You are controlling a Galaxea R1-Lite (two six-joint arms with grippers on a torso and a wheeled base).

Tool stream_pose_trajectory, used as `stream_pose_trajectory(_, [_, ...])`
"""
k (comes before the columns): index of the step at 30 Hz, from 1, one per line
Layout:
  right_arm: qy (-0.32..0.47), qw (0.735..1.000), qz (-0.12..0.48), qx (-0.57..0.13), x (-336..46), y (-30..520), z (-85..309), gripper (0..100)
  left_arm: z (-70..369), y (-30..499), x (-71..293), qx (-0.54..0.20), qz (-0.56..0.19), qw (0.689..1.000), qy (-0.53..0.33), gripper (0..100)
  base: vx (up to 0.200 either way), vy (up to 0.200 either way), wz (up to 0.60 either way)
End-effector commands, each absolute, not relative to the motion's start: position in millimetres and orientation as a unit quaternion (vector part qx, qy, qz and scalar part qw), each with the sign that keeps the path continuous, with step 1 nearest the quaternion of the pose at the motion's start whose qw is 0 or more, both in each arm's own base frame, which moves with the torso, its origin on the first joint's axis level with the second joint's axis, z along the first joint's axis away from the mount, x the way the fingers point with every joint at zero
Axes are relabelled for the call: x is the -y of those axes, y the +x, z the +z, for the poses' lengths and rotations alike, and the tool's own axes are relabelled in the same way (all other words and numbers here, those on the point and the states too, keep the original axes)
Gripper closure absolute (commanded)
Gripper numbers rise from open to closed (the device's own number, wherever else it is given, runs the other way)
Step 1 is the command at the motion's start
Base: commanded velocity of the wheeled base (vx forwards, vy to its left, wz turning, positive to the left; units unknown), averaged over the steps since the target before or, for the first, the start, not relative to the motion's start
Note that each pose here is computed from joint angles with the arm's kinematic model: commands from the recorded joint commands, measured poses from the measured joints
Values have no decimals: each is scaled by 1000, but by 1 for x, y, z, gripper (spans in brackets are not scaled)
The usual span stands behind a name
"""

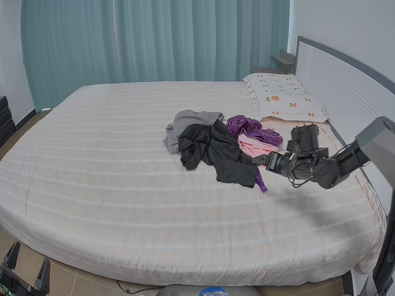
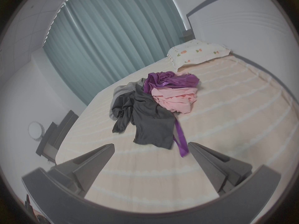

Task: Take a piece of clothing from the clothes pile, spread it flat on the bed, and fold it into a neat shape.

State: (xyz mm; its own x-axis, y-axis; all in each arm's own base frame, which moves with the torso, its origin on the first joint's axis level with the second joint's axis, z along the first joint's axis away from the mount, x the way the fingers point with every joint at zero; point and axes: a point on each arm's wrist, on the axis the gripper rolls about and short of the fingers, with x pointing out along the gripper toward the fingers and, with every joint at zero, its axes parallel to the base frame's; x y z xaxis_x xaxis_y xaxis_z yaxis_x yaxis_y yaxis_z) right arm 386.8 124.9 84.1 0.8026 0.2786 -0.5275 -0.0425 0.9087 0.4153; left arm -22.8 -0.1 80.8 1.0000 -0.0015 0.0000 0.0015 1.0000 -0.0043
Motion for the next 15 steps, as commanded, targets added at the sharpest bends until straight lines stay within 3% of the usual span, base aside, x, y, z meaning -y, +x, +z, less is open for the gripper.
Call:
stream_pose_trajectory(1, [232, 904, 53, -356, -171, 444, -12, 0, 75, -23, 0, 0, -1, 1000, -2, 0, 0, 0, 0])
stream_pose_trajectory(15, [250, 897, 35, -363, -174, 470, -34, 0, 75, -23, 0, 0, -1, 1000, -3, 0, 0, 0, 0])
